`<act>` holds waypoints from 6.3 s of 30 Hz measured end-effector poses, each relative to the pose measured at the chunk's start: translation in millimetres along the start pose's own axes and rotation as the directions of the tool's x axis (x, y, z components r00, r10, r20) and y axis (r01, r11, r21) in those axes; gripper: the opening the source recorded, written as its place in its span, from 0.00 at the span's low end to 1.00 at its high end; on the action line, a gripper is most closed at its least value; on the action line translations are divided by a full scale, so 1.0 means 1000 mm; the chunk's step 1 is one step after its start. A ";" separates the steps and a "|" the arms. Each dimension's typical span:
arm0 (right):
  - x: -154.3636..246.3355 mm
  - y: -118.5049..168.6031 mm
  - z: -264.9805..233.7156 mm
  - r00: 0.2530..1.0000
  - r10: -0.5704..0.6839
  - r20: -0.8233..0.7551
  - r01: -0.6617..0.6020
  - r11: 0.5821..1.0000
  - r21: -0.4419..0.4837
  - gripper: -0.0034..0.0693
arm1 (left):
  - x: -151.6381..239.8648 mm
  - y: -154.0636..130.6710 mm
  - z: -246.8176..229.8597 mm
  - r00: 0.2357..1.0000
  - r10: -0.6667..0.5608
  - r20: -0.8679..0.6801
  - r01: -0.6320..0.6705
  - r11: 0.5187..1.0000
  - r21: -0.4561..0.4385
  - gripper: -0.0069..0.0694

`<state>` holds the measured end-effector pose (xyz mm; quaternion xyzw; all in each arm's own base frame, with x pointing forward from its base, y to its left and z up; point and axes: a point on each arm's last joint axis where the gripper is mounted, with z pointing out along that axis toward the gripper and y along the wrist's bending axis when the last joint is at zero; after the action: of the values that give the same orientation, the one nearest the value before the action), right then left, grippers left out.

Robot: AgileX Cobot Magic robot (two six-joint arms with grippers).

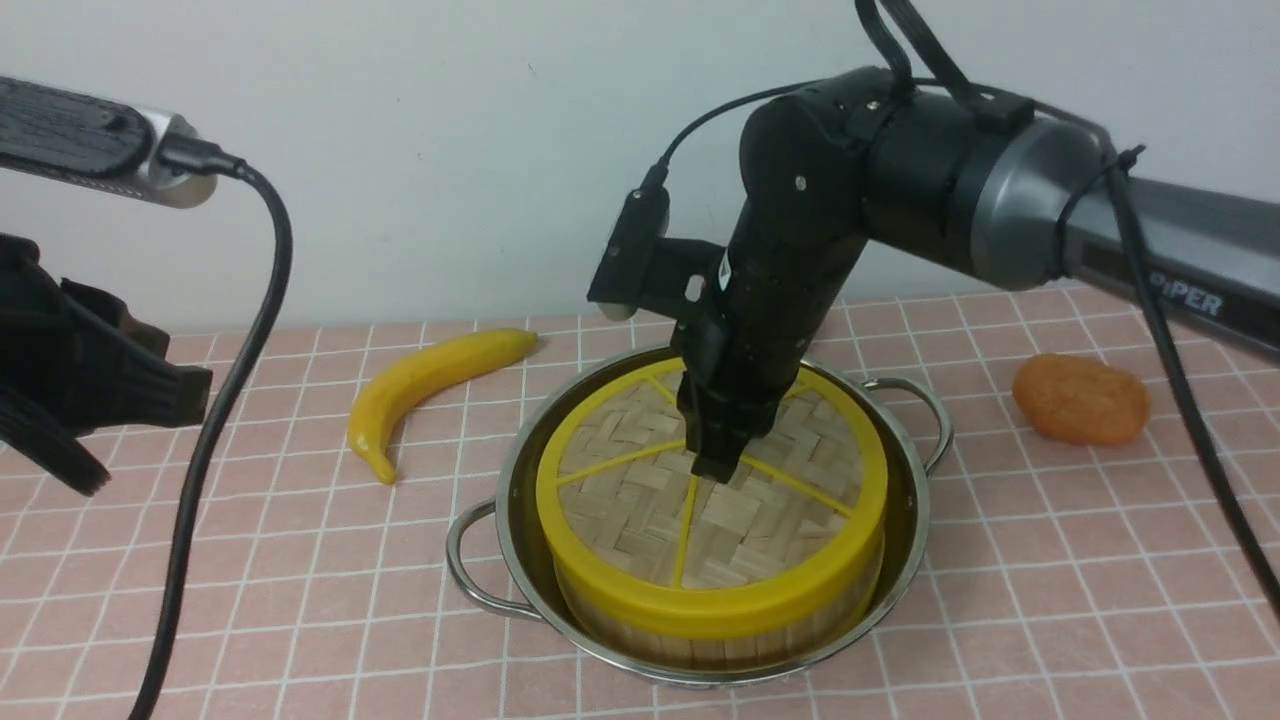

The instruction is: Place the steamer in the pot on the pink tablecloth, and put the lid on the steamer.

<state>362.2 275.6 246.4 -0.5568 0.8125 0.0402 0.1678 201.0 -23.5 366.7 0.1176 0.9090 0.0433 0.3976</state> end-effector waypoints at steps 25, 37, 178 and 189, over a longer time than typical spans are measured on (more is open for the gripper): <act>0.065 0.003 -0.280 0.665 0.391 0.636 -0.654 0.717 0.243 0.03 | -0.001 0.000 0.000 1.000 -0.009 0.006 0.009 1.000 0.000 0.23; 0.076 0.012 -0.296 0.481 0.520 0.706 -0.788 0.610 0.088 0.05 | -0.001 0.000 0.000 1.000 -0.009 0.007 0.009 1.000 0.000 0.26; 0.365 0.183 -0.086 0.127 0.348 0.929 -0.958 0.287 0.023 0.38 | 0.238 -0.034 0.020 0.879 -0.158 0.451 0.206 0.977 -0.060 0.41; 0.365 0.183 -0.086 0.124 0.349 0.929 -0.958 0.287 0.020 0.38 | 0.238 -0.034 0.020 0.879 -0.158 0.451 0.206 0.977 -0.060 0.41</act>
<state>56.1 -2.3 189.0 0.1015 0.7537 0.0791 0.6445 53.5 2.0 178.1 0.0169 0.7979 0.0261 0.6019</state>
